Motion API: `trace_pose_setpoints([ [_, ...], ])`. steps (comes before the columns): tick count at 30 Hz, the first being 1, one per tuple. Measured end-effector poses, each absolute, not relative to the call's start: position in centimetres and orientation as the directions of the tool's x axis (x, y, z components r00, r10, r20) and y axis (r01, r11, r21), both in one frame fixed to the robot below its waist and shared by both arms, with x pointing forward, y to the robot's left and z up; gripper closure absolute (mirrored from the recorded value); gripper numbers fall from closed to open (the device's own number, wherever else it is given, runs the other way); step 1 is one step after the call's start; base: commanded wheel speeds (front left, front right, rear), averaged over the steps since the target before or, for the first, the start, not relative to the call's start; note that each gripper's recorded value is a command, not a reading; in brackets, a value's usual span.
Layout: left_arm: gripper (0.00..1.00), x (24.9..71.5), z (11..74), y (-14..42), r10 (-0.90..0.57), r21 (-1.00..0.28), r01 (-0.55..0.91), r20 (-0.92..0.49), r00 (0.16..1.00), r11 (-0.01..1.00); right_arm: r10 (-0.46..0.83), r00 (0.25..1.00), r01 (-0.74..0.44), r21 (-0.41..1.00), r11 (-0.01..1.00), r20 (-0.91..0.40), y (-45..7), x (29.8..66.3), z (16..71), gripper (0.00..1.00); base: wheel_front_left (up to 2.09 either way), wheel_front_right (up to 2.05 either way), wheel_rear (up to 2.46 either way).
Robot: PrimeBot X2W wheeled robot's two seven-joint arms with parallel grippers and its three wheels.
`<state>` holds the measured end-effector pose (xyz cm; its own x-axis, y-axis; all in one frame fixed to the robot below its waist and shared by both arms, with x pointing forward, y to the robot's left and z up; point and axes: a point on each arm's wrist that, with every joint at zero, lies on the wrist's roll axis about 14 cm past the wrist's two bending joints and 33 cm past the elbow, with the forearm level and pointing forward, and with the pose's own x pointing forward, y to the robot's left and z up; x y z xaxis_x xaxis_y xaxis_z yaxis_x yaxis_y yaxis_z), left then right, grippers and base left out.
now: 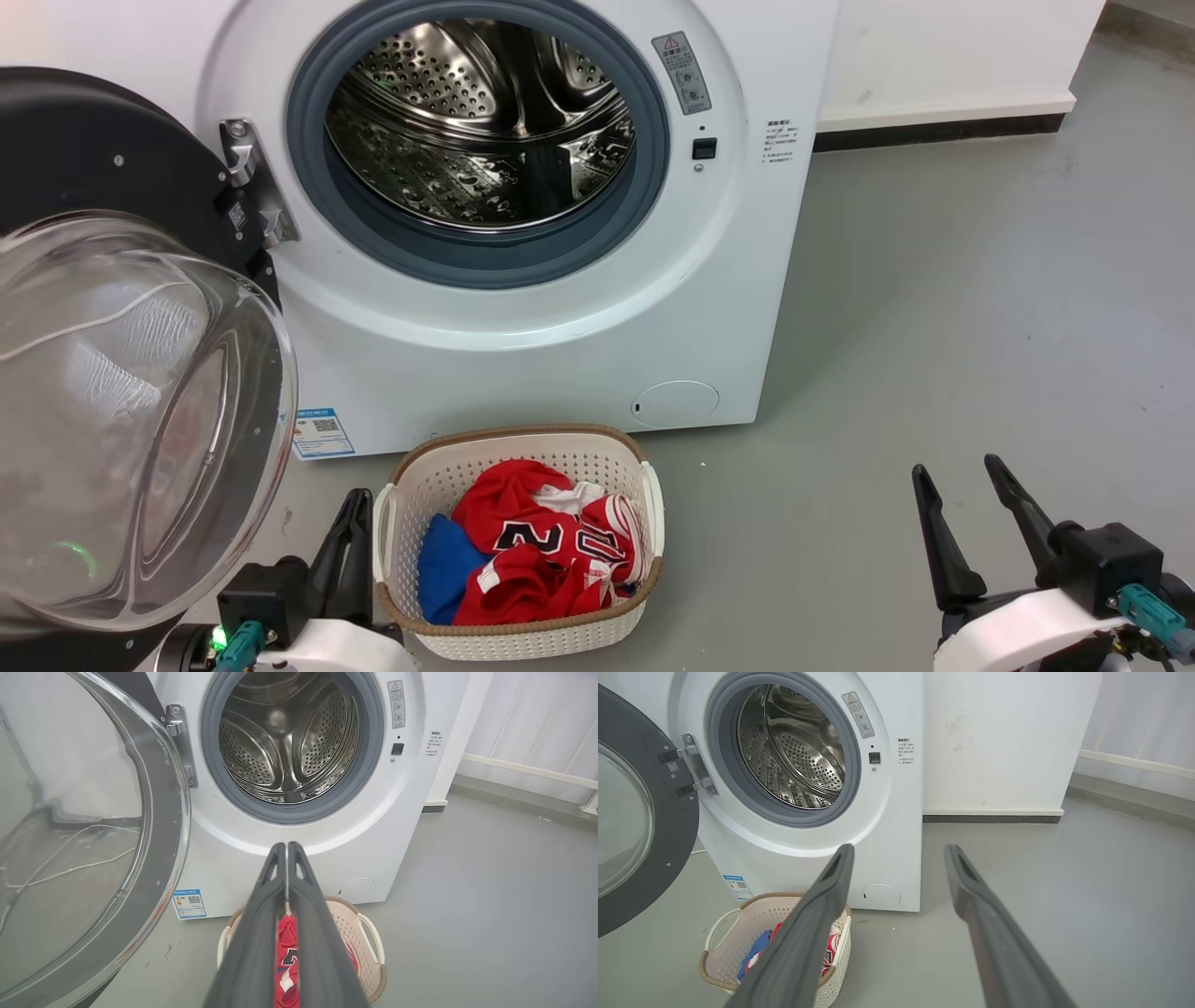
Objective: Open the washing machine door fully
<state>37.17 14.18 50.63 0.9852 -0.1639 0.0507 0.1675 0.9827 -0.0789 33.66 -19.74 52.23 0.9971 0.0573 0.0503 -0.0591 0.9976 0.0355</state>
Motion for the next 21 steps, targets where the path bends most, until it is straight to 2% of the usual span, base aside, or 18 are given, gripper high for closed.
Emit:
trace_pose_setpoints([
  [1, 0.29, 37.2, 50.7, 14.3, -0.158, -0.078, 0.162, 0.054, 0.986, 0.984, 0.061, 0.997, -0.063, 0.036, 0.997, 0.051, -19.6, 33.7, 52.2, 0.0, 0.0, 0.0, 0.0],
  [2, 0.0, 37.1, 50.8, 14.5, -0.153, -0.075, 0.157, 0.058, 0.987, 0.985, 0.064, 0.997, -0.066, 0.036, 0.997, 0.051, -19.5, 33.8, 52.2, 0.0, 0.0, 0.0, 0.0],
  [21, 0.0, 36.8, 51.3, 16.1, -0.098, -0.088, 0.105, 0.081, 0.992, 0.991, 0.096, 0.994, -0.098, 0.038, 0.994, 0.045, -18.7, 34.3, 51.8, 0.0, 0.0, 0.0, 0.0],
])
